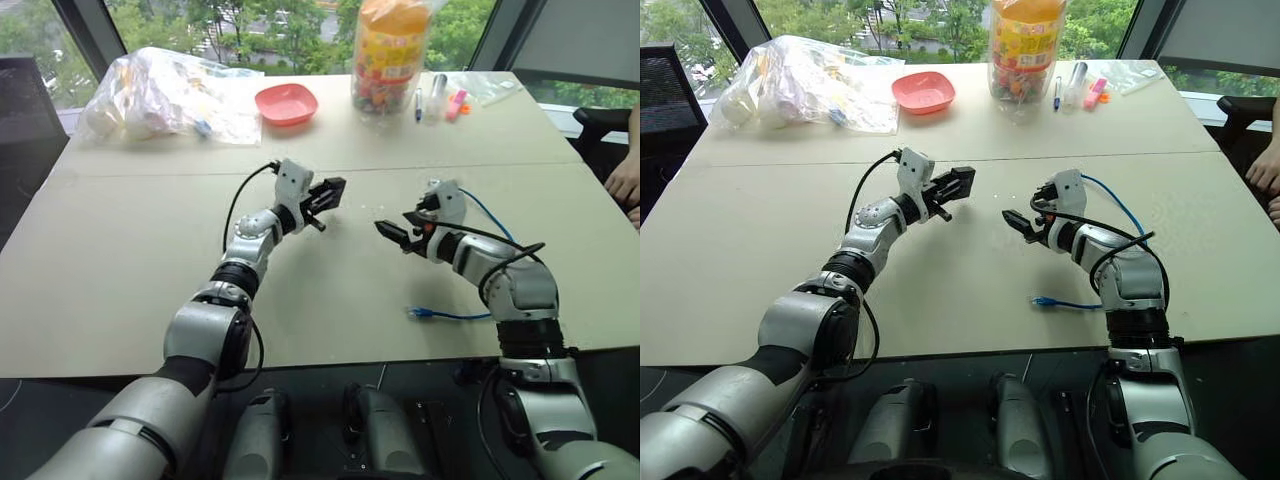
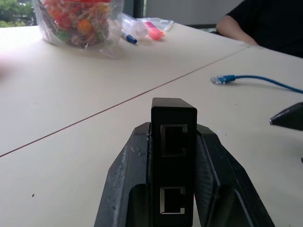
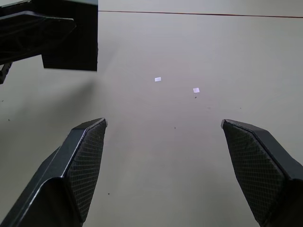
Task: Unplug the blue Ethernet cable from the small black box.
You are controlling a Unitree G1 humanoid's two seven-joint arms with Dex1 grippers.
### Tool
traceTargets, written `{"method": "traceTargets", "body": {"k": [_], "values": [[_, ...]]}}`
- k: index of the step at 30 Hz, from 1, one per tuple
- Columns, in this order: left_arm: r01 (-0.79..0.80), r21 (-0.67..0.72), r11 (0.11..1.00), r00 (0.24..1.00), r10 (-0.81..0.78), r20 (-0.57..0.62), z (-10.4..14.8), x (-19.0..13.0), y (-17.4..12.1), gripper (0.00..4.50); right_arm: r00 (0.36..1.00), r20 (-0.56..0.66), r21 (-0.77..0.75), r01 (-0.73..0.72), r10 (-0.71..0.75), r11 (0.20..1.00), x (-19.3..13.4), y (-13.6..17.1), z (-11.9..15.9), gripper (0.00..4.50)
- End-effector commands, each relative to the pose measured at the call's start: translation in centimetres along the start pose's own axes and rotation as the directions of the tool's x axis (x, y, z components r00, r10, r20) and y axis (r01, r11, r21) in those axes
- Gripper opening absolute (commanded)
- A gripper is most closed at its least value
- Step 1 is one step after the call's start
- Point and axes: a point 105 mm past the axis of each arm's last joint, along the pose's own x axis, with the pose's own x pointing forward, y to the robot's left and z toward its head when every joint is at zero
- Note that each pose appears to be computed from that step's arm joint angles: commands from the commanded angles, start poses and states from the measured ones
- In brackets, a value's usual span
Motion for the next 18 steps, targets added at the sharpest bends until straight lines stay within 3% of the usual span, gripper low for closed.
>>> {"method": "traceTargets", "body": {"k": [1, 5, 12, 18], "values": [[0.014, 0.040, 0.999, 0.999, -0.015, 0.029, 0.9, 0.0, 0.1, 2.81, 0.997, 0.073, -0.016, 0.010, -0.009, 1.000, -0.7, 0.0, 1.8, 4.06], [0.031, 0.028, 0.999, 0.999, -0.031, 0.028, 1.1, -1.0, 1.0, 4.38, 0.996, 0.084, -0.046, 0.015, -0.011, 0.999, -1.3, -0.2, 2.2, 4.06], [0.199, 0.021, 0.980, 0.977, -0.200, 0.080, 4.2, -5.2, 1.8, 4.38, 0.994, 0.071, -0.133, -0.073, 0.083, 0.988, -3.4, 1.2, 1.9, 4.06], [0.261, -0.066, 0.963, 0.965, -0.263, -0.013, 4.7, -11.1, 0.8, 4.38, 0.975, 0.081, -0.215, -0.187, 0.208, 0.959, -5.9, 3.6, 1.5, 4.06]]}}
